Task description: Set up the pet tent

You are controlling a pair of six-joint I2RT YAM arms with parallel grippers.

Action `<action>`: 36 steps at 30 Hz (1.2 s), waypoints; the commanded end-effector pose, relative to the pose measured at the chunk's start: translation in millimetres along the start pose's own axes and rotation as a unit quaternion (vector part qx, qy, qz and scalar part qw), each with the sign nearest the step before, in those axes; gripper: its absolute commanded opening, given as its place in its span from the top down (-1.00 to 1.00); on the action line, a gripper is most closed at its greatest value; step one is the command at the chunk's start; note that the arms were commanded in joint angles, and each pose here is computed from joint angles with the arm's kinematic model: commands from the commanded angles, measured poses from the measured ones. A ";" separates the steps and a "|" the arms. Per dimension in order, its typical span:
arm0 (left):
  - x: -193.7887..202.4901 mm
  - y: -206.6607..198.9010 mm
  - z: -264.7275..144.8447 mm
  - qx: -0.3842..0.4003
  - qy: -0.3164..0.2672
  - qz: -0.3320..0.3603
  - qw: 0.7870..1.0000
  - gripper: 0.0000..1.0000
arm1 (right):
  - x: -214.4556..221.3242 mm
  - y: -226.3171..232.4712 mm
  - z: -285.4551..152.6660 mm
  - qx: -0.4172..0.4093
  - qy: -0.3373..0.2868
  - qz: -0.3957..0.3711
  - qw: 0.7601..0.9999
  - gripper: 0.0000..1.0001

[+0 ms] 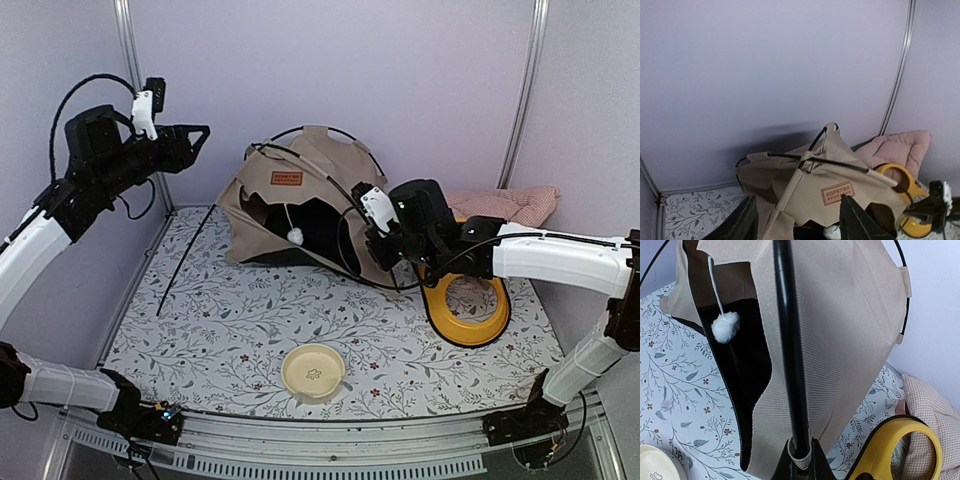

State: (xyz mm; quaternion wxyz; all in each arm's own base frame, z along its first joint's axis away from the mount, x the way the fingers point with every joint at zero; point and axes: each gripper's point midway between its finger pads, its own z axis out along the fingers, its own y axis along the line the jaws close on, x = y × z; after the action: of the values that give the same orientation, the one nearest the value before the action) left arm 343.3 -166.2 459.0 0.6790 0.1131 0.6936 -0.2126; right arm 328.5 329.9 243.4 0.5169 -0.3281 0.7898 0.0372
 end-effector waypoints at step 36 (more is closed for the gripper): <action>145.3 -14.5 21.7 0.154 0.251 -0.001 0.956 0.03 | -51.9 -70.2 -8.2 -0.011 -0.106 -0.031 0.994 1.00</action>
State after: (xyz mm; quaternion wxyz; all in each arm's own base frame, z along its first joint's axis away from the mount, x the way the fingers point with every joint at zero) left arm 360.6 -209.3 312.6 0.4589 0.2548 0.8074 -0.2696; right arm 364.6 291.4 273.6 0.5447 -0.3831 0.7448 0.0414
